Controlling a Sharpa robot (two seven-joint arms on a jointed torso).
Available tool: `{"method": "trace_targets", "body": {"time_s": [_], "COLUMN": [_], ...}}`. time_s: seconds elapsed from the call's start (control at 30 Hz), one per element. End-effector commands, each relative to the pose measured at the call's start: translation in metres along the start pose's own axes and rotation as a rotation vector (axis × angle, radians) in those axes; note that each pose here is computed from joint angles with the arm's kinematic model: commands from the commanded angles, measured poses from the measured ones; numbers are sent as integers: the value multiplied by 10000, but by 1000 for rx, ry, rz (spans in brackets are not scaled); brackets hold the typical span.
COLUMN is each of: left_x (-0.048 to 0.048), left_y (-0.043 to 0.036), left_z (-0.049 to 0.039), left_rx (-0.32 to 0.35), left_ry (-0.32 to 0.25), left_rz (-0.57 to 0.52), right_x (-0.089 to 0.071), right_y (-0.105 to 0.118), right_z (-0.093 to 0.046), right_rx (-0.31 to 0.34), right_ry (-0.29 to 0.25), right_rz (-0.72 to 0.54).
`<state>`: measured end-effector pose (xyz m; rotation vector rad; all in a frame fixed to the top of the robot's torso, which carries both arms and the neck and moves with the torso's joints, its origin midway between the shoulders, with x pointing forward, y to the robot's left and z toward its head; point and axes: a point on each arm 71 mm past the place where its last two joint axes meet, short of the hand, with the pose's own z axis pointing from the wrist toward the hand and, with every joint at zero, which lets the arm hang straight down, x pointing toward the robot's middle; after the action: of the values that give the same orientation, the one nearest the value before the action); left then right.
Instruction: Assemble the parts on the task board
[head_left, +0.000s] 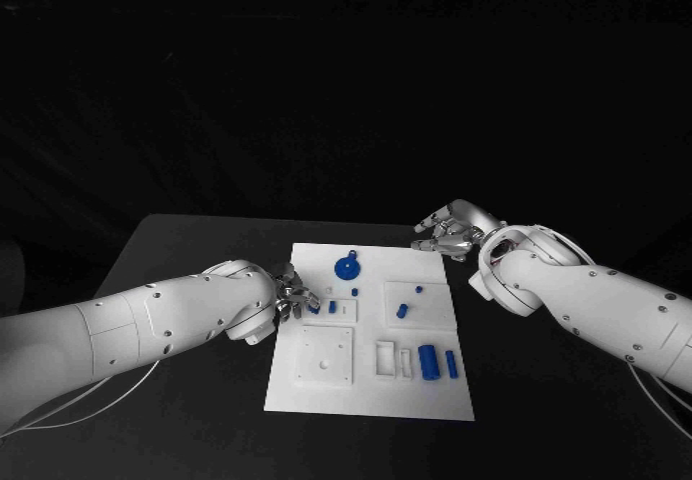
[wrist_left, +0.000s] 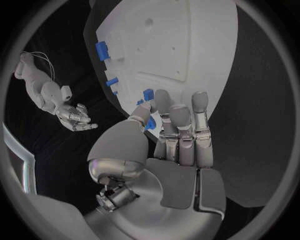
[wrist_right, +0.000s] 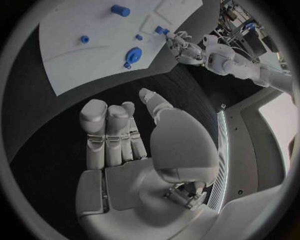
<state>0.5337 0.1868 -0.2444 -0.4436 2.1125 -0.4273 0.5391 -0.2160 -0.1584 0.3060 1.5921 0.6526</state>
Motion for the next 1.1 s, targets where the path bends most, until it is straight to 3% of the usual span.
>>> {"method": "trace_targets", "body": {"time_s": [0.03,0.67,1.1], "left_x": [35,34,-6], "left_y": [-6,14,24], "left_z": [5,0,-75], "left_rx": [-4,-9,56], "left_ry": [22,9,-66], "left_rz": [31,35,-39], "right_x": [4,-4,-5], "right_y": [9,-2,-7], "right_z": [-2,-6,-5], "right_rx": [-9,-7,-6], "right_ry": [11,9,9], "right_rz": [-4,-5,-5]}}
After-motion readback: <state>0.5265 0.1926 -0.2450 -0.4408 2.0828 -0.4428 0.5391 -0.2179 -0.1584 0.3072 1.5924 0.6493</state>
